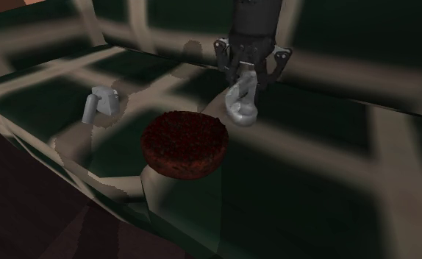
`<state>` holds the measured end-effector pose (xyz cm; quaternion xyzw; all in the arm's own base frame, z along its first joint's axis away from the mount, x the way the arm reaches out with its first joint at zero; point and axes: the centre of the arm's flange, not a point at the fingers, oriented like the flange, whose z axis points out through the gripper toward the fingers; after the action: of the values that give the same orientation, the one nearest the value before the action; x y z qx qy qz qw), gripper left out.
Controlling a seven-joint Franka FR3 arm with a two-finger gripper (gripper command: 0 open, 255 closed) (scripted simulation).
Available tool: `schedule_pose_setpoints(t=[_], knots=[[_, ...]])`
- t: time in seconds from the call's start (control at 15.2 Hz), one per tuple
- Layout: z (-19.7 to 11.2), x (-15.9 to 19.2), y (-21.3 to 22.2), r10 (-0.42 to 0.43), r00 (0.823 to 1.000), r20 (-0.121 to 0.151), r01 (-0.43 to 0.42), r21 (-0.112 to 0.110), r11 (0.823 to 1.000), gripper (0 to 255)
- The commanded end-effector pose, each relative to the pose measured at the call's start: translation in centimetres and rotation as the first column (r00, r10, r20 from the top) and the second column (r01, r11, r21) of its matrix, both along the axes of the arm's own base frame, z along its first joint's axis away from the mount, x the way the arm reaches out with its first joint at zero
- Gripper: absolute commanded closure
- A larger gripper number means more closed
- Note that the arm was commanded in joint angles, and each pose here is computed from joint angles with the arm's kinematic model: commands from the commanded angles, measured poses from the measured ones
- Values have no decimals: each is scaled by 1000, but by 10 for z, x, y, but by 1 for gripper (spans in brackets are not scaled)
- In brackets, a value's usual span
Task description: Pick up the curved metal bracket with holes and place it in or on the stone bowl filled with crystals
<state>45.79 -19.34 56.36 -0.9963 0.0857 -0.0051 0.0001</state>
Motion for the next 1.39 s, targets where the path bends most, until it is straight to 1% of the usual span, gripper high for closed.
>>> schedule_pose_setpoints(t=[0.0,0.59,1.32], knots=[[-2,-13,25,-2,1000,0,2,-1,1000,255],[-2,-62,131,-2,1000,0,2,-1,1000,255],[-60,-62,131,-2,1000,0,2,-1,1000,255]])
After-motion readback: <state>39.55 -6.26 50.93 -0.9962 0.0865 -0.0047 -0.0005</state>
